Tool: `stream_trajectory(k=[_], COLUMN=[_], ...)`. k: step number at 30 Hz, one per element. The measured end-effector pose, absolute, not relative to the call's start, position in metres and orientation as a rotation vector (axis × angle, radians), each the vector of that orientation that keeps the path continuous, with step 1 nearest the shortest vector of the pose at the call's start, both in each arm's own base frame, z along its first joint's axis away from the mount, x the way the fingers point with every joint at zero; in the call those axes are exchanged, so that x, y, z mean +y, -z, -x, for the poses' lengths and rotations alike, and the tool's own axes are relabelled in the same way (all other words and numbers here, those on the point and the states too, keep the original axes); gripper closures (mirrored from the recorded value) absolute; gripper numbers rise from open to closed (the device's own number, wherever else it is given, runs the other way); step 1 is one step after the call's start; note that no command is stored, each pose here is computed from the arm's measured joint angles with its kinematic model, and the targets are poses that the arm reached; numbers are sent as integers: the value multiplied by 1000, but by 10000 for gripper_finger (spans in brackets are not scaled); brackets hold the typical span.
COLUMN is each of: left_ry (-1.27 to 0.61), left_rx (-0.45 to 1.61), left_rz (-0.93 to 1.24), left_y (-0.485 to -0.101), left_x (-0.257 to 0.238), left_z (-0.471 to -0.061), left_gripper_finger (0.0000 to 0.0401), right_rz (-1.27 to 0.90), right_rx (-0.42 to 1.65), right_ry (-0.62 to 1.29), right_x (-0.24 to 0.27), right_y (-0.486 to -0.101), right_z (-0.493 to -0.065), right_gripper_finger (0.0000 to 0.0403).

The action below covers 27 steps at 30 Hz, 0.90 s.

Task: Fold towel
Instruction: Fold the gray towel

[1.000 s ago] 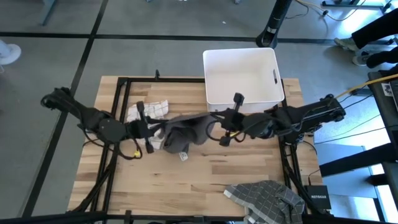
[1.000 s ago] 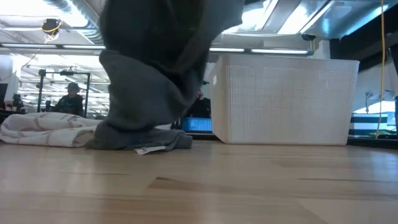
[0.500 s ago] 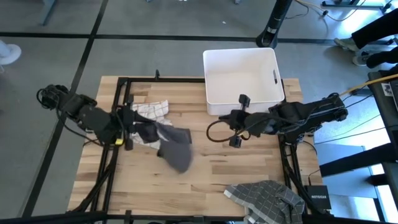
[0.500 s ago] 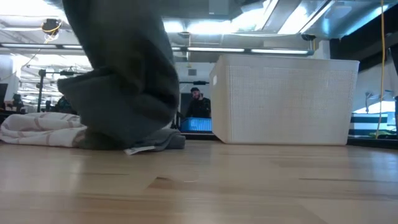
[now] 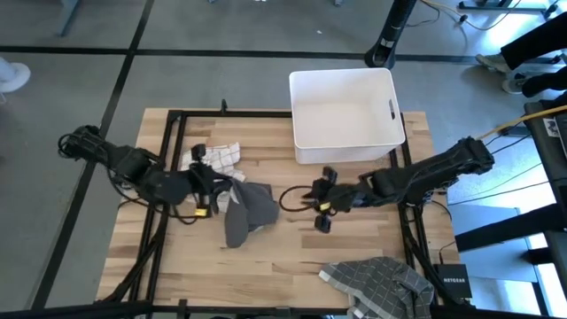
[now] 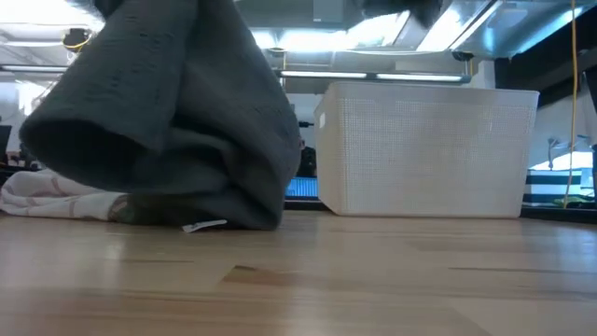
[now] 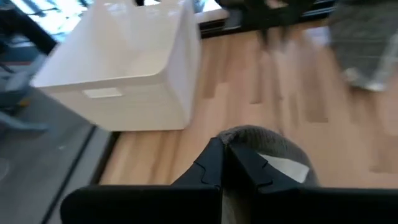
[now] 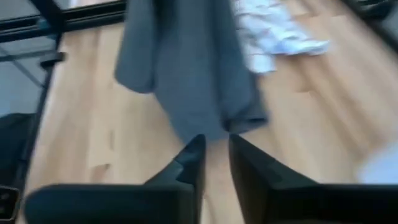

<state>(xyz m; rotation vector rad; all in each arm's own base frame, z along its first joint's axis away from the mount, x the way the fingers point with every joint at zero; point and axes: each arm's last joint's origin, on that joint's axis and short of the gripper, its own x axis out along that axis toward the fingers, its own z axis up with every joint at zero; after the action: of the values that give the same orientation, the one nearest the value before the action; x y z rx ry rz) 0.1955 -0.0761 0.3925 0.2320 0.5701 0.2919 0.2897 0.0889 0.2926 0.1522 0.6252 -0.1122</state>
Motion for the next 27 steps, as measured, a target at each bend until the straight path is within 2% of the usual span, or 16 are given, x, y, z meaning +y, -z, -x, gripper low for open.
stream_trajectory(k=[5,9,16,22,24,27], left_ry=[-309,-269,-221,-167,-143,-136], left_rx=[502,434,340,299,290,289], left_rz=[-264,-285,-311,-325,-329,-342], left_y=[-397,-403,-413,-417,-418,-418], left_x=[-74,-74,-74,-76,-77,-77], left_z=[-213,-222,-230,-232,-232,-232], left_gripper_finger=[401,401,401,401,401,401], right_rz=[-176,-92,52,106,93,59], right_rx=[518,423,240,197,198,202], right_ry=[26,-37,5,53,21,-124], right_x=[98,105,110,99,93,87], right_y=[-251,-236,-226,-225,-225,-224], right_z=[-311,-331,-353,-360,-362,-364], right_gripper_finger=[259,232,226,226,226,226])
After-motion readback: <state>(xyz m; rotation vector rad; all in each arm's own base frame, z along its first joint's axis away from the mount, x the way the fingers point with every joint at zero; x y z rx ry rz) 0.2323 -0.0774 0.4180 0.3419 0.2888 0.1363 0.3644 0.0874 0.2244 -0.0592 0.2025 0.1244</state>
